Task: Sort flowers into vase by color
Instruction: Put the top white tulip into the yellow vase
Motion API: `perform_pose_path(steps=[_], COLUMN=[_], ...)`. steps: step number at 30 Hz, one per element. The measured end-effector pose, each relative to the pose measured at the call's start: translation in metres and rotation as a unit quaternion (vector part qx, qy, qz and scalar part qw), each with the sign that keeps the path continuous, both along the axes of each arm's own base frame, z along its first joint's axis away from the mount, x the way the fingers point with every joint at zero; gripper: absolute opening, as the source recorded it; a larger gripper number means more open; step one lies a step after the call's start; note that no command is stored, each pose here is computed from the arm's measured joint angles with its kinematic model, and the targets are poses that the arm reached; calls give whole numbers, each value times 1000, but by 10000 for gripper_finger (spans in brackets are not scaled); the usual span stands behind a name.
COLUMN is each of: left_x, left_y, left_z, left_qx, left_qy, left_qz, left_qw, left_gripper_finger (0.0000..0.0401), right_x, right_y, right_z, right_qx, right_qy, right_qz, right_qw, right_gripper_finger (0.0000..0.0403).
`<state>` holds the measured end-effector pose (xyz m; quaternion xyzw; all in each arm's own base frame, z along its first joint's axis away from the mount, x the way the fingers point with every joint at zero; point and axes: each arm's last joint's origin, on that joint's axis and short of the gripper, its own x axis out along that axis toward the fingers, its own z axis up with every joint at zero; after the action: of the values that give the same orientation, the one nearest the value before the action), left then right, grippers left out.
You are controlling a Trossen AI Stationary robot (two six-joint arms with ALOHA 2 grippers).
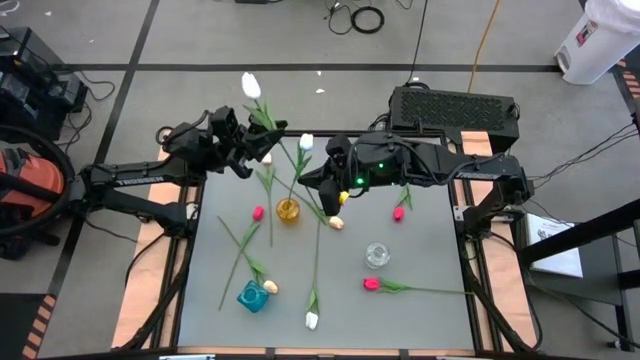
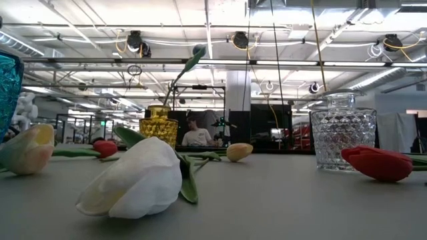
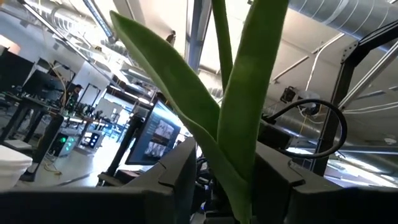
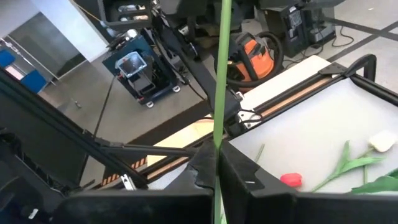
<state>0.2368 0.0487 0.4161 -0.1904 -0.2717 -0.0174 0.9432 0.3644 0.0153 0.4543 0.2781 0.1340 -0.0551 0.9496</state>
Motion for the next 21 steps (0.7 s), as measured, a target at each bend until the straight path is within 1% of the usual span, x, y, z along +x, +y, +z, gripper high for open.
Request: perform_pose_path(steps=[3,8,10,18,21], left_x=[0,0,0,0,0], left_y=[0,0,0,-1,-1], left_z=[0,0,0,0,0], left_qx=[0,0,0,3,4], left_qy=[0,0,0,0,0], left_qz=[0,0,0,-6,-5], left_qw=[1000,1000,1000,1000,1000], left_gripper_finger=[96,31,13,12,12], right_x=[0,0,0,0,0], right_y=[0,0,0,0,0], right_z=[0,0,0,0,0], right_qx=[-2,-5,-5,-14,-20], right_qy=[1,1,2,2,2], right_qz=[1,0,-1,2,1], right_qw=[1000,1000,1000,1000,1000], right_gripper_finger=[0,0,0,0,7])
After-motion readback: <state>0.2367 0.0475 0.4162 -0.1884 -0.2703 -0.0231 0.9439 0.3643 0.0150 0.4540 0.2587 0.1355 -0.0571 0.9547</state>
